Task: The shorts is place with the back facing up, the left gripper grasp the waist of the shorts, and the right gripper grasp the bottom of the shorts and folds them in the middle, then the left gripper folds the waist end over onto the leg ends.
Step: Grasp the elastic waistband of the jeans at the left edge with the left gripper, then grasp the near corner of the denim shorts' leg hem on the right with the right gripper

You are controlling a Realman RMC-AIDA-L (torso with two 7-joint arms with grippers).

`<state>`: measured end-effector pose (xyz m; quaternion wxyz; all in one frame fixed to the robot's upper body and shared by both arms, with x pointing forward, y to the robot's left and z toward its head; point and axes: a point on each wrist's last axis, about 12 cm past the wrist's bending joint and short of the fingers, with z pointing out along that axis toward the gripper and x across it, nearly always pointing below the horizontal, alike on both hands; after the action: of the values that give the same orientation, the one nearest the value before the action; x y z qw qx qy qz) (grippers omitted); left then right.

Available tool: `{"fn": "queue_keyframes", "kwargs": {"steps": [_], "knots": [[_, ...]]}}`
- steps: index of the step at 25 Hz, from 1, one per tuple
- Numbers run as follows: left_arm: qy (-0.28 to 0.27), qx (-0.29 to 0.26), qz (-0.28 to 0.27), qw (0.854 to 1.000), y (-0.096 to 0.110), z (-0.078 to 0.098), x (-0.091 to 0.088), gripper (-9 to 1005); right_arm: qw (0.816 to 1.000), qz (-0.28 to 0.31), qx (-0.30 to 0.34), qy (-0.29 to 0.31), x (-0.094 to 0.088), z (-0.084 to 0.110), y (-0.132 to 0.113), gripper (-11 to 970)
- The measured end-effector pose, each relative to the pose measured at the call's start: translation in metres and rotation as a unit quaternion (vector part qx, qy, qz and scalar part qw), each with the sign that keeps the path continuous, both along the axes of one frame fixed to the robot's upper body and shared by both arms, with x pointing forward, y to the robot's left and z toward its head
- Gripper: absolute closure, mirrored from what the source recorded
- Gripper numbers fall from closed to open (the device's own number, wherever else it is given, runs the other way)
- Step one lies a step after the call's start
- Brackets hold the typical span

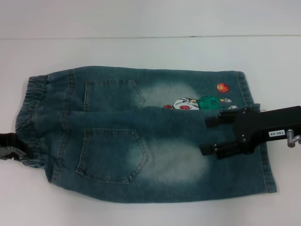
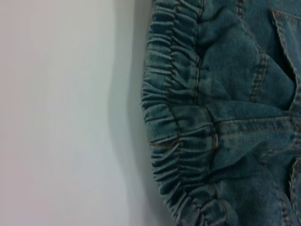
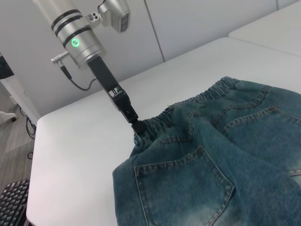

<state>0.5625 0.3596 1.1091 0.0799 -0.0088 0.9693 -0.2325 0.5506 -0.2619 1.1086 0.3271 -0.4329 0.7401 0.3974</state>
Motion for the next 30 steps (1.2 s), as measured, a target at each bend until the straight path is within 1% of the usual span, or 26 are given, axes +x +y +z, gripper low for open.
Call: {"fn": "queue_keyframes", "kwargs": {"steps": [8,14,19,22,25,27,30], "knots": [[0.0,0.005,-0.008,1.0,-0.001,0.0,0.001,904,1.0,-0.003,0.0,0.0,0.0,0.0,0.0,14],[-0.002,0.009,-0.018,1.0,-0.003,0.001,0.002,917,1.0,-0.008,0.001,0.003,0.004,0.004,-0.002,13],[-0.006,0.009,-0.024,1.0,-0.004,0.008,0.007,923,0.999,-0.017,-0.014,0.05,0.012,0.017,-0.008,14],[-0.011,0.01,-0.026,1.0,-0.004,0.013,0.011,926,0.996,0.005,-0.058,0.072,0.014,0.028,-0.015,14],[-0.018,0.012,-0.027,0.999,-0.005,0.018,0.015,928,0.99,0.022,-0.107,0.085,0.011,0.036,-0.024,14],[-0.023,0.014,-0.027,0.999,-0.006,0.021,0.018,930,0.986,0.03,-0.133,0.096,0.01,0.039,-0.029,14],[-0.028,0.015,-0.028,0.999,-0.007,0.024,0.021,929,0.979,0.036,-0.163,0.117,0.007,0.038,-0.035,14]]}}
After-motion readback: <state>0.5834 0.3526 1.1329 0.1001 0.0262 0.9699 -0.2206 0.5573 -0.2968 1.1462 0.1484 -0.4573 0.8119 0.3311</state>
